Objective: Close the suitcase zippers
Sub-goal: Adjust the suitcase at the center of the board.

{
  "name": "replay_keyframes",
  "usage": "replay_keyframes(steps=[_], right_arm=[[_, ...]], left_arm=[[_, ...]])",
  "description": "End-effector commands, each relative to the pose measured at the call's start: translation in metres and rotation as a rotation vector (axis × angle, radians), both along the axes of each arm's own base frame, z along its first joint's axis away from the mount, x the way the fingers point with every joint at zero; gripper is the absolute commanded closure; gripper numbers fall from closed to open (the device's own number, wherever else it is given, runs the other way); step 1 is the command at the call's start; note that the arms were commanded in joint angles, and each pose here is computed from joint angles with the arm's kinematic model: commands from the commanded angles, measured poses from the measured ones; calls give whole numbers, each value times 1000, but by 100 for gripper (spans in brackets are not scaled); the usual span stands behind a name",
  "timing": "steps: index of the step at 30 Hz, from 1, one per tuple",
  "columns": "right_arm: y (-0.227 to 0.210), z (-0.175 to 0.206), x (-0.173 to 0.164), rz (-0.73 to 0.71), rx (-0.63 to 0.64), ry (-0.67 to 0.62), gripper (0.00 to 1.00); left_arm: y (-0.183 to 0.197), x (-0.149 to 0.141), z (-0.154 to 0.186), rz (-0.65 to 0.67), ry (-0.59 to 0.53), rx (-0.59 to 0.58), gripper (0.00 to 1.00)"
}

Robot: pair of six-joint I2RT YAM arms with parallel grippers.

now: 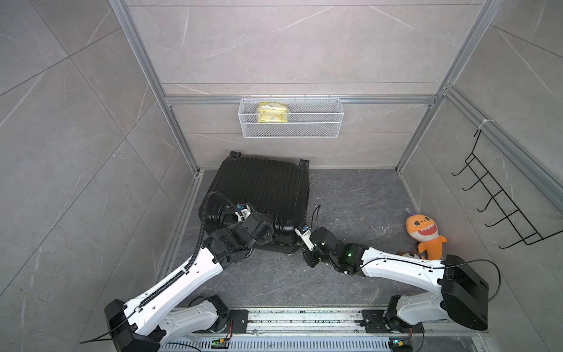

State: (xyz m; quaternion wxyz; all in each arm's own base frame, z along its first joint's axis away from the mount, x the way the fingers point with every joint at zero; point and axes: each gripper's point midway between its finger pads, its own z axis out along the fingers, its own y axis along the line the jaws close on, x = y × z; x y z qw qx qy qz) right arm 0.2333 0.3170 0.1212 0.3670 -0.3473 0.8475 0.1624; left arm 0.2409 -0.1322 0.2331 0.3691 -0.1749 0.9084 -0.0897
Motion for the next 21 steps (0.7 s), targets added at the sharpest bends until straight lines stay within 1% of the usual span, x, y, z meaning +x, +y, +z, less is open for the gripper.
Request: replay_keyframes(steps=[1, 2, 4, 5, 7, 9, 12, 14, 19, 21], right_arm=[[17, 17, 6, -9, 42, -37, 100], [18, 18, 6, -9, 41, -39, 100], [19, 18, 7, -17, 39, -43, 100], [19, 18, 7, -17, 41, -43, 100], [20, 18, 7, -19, 42, -45, 100], [20, 18, 6, -17, 39, -45, 100], [20, 18, 5, -18, 36, -46, 100], [19, 17, 5, -20, 32, -46, 100], [18, 17, 5, -26, 29, -50, 100], [18, 17, 4, -26, 28, -50, 100]], left_arm=[[32, 4, 38, 253, -104, -82, 22], [32, 4, 44, 265, -119, -105, 21], [47, 0, 48, 387, -141, -158, 16], [53, -2, 49, 430, -153, -170, 15], [65, -4, 46, 529, -160, -195, 16], [71, -4, 41, 585, -133, -209, 19], [76, -1, 28, 632, -23, -234, 20], [73, 4, 19, 627, 41, -253, 20], [65, 15, 6, 614, 94, -296, 21], [60, 16, -1, 609, 133, -305, 21]])
